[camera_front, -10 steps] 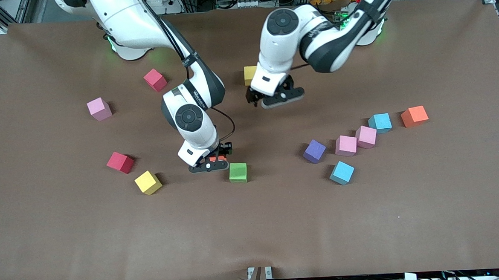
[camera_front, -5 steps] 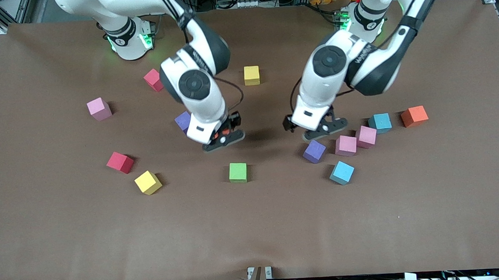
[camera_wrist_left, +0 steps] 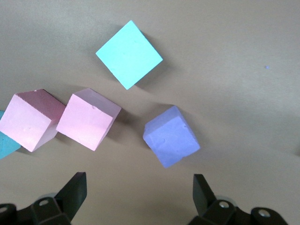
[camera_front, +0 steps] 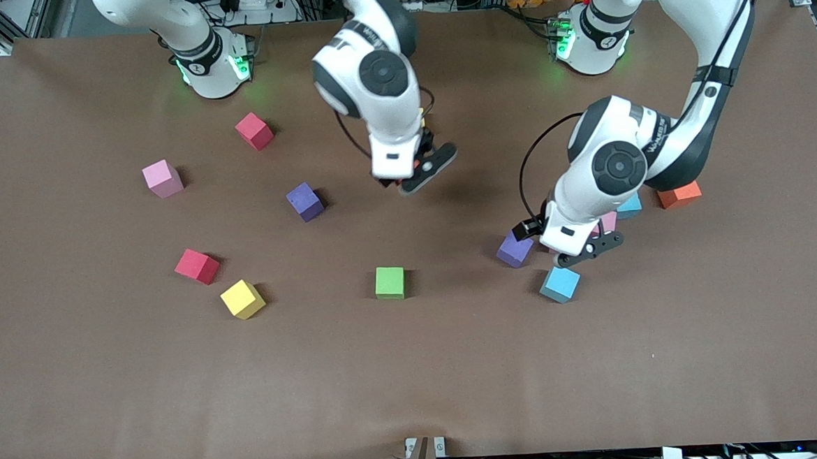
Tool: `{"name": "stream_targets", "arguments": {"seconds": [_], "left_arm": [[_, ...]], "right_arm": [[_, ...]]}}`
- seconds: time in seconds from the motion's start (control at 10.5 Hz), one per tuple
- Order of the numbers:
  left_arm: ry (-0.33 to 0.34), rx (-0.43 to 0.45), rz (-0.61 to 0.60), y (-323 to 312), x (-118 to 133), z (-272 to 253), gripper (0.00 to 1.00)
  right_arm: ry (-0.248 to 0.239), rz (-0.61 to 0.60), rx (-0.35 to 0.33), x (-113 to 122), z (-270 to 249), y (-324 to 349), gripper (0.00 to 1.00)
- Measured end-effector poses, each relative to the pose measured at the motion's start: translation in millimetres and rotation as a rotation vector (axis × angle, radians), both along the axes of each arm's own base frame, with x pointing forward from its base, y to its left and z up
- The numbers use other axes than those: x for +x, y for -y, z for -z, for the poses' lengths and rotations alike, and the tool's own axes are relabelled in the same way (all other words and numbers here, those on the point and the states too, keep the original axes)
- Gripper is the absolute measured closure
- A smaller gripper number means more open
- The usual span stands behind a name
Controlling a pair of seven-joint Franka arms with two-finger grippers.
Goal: Form number 2 with 11 blocks
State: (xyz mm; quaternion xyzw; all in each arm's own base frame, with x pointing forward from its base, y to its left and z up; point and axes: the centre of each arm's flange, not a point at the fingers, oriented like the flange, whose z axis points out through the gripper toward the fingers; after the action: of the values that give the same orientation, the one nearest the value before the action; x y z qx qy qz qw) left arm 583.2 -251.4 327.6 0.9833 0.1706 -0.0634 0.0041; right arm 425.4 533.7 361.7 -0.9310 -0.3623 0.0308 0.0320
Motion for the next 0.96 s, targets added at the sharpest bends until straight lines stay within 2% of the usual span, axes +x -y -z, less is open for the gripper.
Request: {"name": "stream_targets", "arguments": {"seconds": [0.1, 0.29, 0.48, 0.76, 0.96], "left_arm": [[-0.008, 0.006, -0.002, -8.9, 3.7, 6.6, 0.0], [-0.019, 0.022, -0.015, -34.3, 13.3, 18.1, 0.0], [-0.038, 0.03, -0.031, -45.7, 16.6, 30.8, 0.0], [-0.051, 0.036, -0.038, -50.5, 17.6, 39.3, 0.0], [-0.058, 0.038, -0.037, -50.0, 17.0, 43.4, 0.0]], "right_arm": [[-0.011, -0.071, -0.011, -8.1, 5.0, -2.4, 0.38], [-0.049, -0.228, -0.037, -8.5, 8.8, 8.4, 0.38], [-0.072, -0.336, -0.042, -11.9, 9.4, 21.3, 0.38], [-0.092, -0.458, -0.053, -43.9, 17.8, 27.6, 0.38], [-0.068, -0.527, -0.033, -69.7, 39.5, 38.2, 0.38]]}}
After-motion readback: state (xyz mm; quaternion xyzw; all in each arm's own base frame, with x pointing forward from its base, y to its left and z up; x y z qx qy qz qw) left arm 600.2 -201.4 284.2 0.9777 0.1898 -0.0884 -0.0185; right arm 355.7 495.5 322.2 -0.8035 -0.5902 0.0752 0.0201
